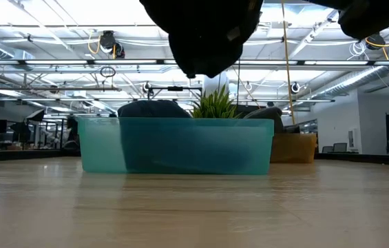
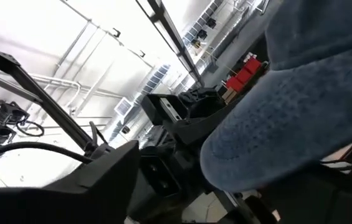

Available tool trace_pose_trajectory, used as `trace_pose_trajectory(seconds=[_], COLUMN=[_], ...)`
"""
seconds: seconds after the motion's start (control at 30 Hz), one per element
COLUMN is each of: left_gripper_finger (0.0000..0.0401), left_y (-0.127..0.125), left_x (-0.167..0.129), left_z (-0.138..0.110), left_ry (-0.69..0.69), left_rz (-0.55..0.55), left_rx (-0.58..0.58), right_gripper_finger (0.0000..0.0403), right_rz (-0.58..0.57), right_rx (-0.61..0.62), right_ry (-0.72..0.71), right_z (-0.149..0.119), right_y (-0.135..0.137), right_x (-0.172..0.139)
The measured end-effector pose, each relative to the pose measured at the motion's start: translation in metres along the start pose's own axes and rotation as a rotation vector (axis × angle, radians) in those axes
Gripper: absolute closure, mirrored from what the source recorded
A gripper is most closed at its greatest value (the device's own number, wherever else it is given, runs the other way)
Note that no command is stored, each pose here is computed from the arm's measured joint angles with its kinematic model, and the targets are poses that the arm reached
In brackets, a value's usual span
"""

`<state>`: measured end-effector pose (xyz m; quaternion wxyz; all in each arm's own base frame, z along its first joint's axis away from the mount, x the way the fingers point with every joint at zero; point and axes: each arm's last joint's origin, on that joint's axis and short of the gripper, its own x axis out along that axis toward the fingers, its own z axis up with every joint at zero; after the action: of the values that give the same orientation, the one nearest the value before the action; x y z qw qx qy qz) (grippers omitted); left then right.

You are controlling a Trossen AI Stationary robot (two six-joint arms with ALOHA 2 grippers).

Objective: Pick & Place hat
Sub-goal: Put the top blue cap into the green bin

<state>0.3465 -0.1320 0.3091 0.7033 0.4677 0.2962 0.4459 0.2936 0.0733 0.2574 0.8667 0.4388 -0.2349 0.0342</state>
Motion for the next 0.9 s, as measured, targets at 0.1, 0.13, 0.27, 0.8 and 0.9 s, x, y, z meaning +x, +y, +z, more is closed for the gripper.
trace_pose_trajectory(seconds=[0.1, 0.13, 0.27, 0.8, 0.9], left_gripper_finger=[0.0394, 0.0394, 0.0394, 0.0283, 0.0235], left_y=[-0.003, -0.003, -0.003, 0.003, 0.010], left_x=[0.001, 0.000, -0.005, -0.037, -0.051], left_z=[0.000, 0.000, 0.001, 0.001, 0.000], left_ry=[0.002, 0.000, -0.014, -0.089, -0.125], left_rz=[0.001, 0.000, -0.006, -0.039, -0.058], left_rx=[0.005, 0.003, -0.002, -0.045, -0.078], right_gripper_finger=[0.0142, 0.0162, 0.0256, 0.0402, 0.0402], right_rz=[-0.003, -0.003, -0.004, 0.133, 0.154], right_rx=[-0.015, -0.025, -0.056, -0.258, -0.272], right_ry=[0.001, 0.001, 0.008, 0.107, 0.105], right_z=[0.000, 0.000, -0.001, -0.002, 0.000], right_y=[0.000, 0.000, -0.001, 0.005, 0.005], right_x=[0.000, 0.000, 0.000, -0.001, 0.000])
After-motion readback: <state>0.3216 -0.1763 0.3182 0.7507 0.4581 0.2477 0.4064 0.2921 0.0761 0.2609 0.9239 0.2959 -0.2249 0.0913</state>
